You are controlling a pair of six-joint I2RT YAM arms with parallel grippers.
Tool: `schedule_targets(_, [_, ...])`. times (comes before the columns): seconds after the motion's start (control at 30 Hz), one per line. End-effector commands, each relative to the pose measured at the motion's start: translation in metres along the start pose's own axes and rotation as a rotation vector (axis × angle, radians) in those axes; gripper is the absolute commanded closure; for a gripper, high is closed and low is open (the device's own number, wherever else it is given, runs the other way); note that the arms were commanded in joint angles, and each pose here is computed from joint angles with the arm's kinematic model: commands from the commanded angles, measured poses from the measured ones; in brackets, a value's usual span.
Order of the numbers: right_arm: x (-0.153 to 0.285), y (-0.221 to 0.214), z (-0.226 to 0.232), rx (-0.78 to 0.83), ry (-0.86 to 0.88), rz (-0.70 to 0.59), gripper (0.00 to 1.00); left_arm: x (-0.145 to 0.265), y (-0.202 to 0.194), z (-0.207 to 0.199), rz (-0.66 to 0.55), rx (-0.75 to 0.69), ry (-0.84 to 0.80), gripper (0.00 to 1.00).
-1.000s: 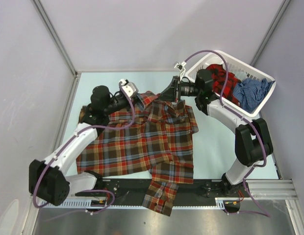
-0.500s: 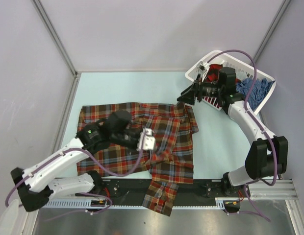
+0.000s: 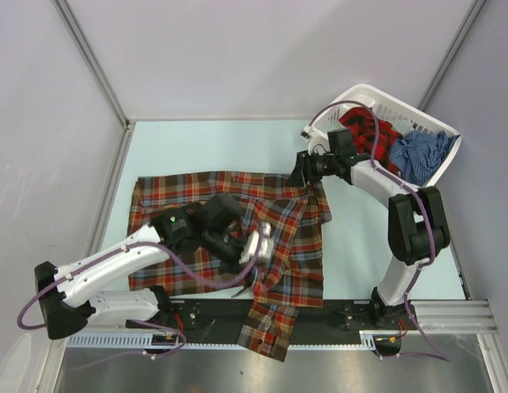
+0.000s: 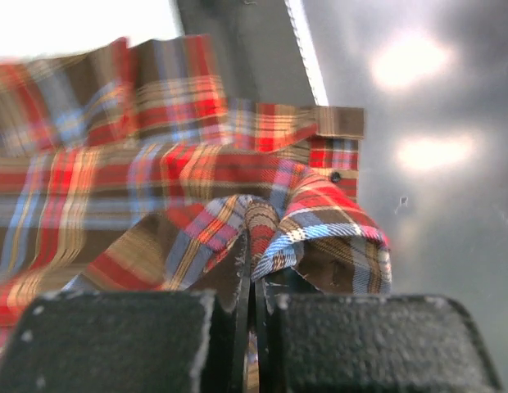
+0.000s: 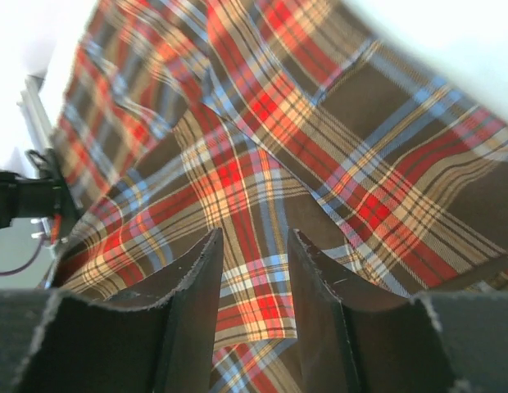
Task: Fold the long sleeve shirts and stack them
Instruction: Fold the shirt
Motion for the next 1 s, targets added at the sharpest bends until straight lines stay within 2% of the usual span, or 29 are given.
schedule_targets(0.0, [-0.016,0.006,-0.018,0.033,-0.098,0.029,0.58,0.031,0.004,0.054,-0.172,0.323,0.072,1.0])
schedule_targets(0.17, [-0.028,-0.007,-0.066,0.018,-0.282,0.13,0.59,0.067,-0.02,0.119,-0.308,0.52,0.302,1.0])
schedule_targets(0.3, [-0.029,-0.024,-0.089,0.04,-0.371,0.226,0.59,0.103,-0.075,0.163,-0.405,0.802,0.442,1.0])
schedule_targets(0.37, [-0.026,-0.028,-0.093,0.052,-0.399,0.264,0.59,0.113,-0.098,0.174,-0.447,0.873,0.474,1.0])
schedule_targets(0.6, [-0.022,-0.024,-0.093,0.104,-0.428,0.302,0.6,0.142,-0.198,0.177,-0.497,1.086,0.655,1.0])
schedule_targets(0.73, [-0.02,-0.019,-0.087,0.134,-0.419,0.305,0.6,0.153,-0.239,0.172,-0.51,1.194,0.734,0.99])
schedule_targets(0.9, [-0.021,-0.006,-0.075,0.213,-0.379,0.286,0.6,0.163,-0.273,0.166,-0.507,1.272,0.805,0.91])
schedule_targets(0.93, [-0.021,0.0,-0.072,0.229,-0.373,0.276,0.6,0.164,-0.276,0.165,-0.499,1.279,0.812,0.86])
schedule_targets(0.97, [-0.02,0.005,-0.07,0.241,-0.374,0.265,0.59,0.167,-0.278,0.165,-0.484,1.279,0.824,0.71])
Point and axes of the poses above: each gripper's point midway between its finger pads, its own x axis back along the fingers, its own z axis along the line the jaws close on, y = z × x, the point moved 7 cm from there along x, back along the fingers, and after that the axes turned 8 degrees about x, right-handed, at the moved point
